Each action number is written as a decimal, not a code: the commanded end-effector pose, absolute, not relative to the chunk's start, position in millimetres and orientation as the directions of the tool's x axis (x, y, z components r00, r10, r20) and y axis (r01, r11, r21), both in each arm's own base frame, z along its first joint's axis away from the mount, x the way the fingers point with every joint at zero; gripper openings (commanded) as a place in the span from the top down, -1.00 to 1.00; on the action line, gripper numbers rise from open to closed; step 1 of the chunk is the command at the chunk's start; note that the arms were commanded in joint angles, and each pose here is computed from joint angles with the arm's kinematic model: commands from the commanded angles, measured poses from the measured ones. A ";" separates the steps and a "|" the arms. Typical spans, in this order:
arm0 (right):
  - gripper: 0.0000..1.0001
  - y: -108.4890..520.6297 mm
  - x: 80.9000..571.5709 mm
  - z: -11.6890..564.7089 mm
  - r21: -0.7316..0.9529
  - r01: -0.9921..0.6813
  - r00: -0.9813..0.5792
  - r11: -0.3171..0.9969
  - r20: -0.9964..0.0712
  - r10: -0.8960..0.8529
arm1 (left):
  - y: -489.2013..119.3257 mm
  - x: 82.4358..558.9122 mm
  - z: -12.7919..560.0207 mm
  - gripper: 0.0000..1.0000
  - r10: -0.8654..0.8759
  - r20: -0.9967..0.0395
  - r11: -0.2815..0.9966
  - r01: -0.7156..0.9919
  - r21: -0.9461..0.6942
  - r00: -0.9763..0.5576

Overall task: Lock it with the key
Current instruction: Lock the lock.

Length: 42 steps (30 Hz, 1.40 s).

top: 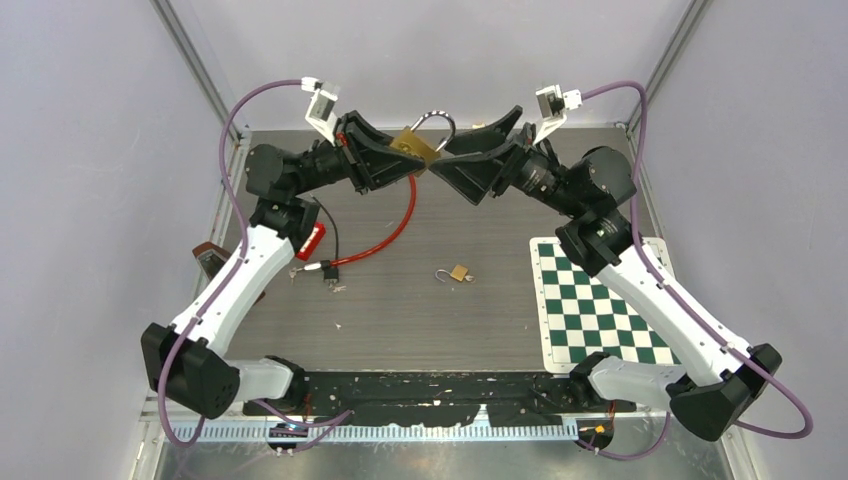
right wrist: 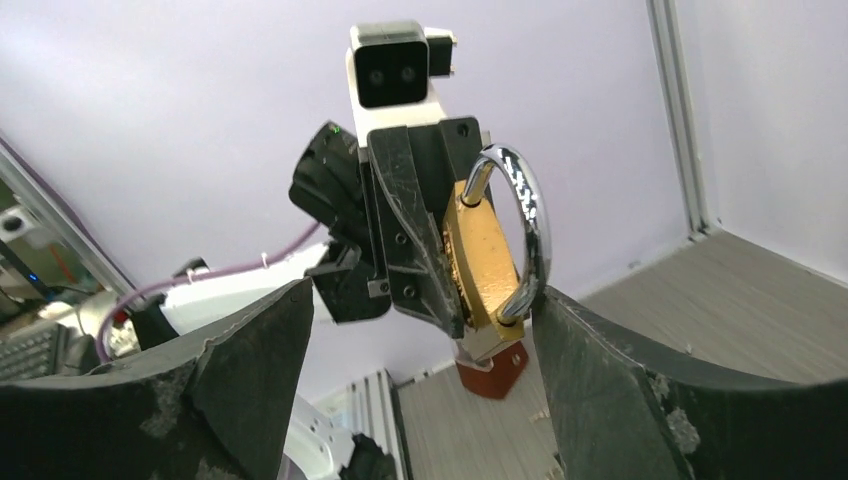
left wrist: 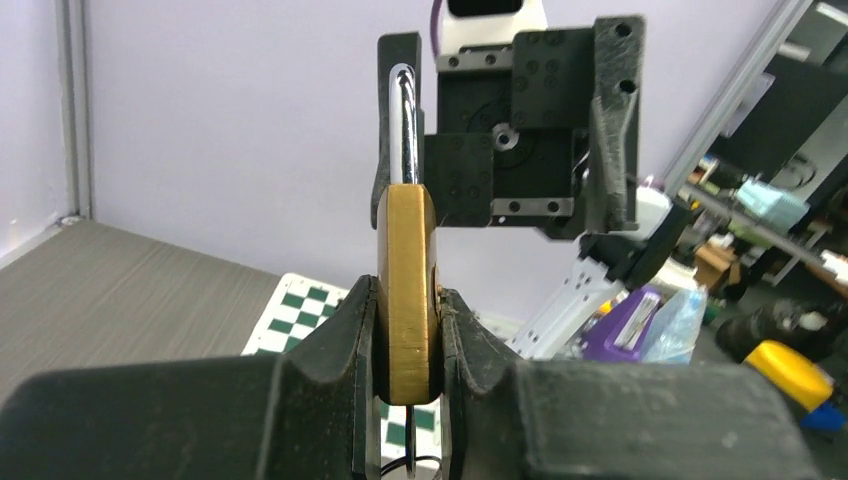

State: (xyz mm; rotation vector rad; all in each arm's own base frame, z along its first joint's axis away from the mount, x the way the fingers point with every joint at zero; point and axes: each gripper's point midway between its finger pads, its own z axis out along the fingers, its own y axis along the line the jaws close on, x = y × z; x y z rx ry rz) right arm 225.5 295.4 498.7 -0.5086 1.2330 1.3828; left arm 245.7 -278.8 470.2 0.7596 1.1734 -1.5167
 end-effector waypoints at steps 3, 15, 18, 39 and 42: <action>-0.68 288.5 220.1 566.4 0.369 -0.925 -0.239 0.090 -0.750 0.617 | -255.1 217.9 546.4 1.00 -0.557 -0.798 -0.002 0.962 -0.274 -0.228; -0.68 300.2 244.0 570.0 0.439 -0.898 -0.317 0.037 -0.702 0.637 | -258.6 232.9 536.1 1.00 -0.539 -0.793 0.034 0.934 -0.355 -0.282; -0.66 303.0 254.9 561.4 0.454 -0.889 -0.318 0.061 -0.707 0.632 | -259.3 235.9 531.7 1.00 -0.538 -0.791 0.038 0.929 -0.369 -0.292; -0.19 319.8 291.9 539.4 0.514 -0.850 -0.344 0.116 -0.709 0.616 | -265.1 249.6 501.9 1.00 -0.502 -0.803 0.072 0.910 -0.407 -0.320; 0.02 324.3 293.3 534.8 0.523 -0.847 -0.367 0.099 -0.707 0.604 | -264.9 248.0 501.6 1.00 -0.497 -0.809 0.074 0.914 -0.399 -0.313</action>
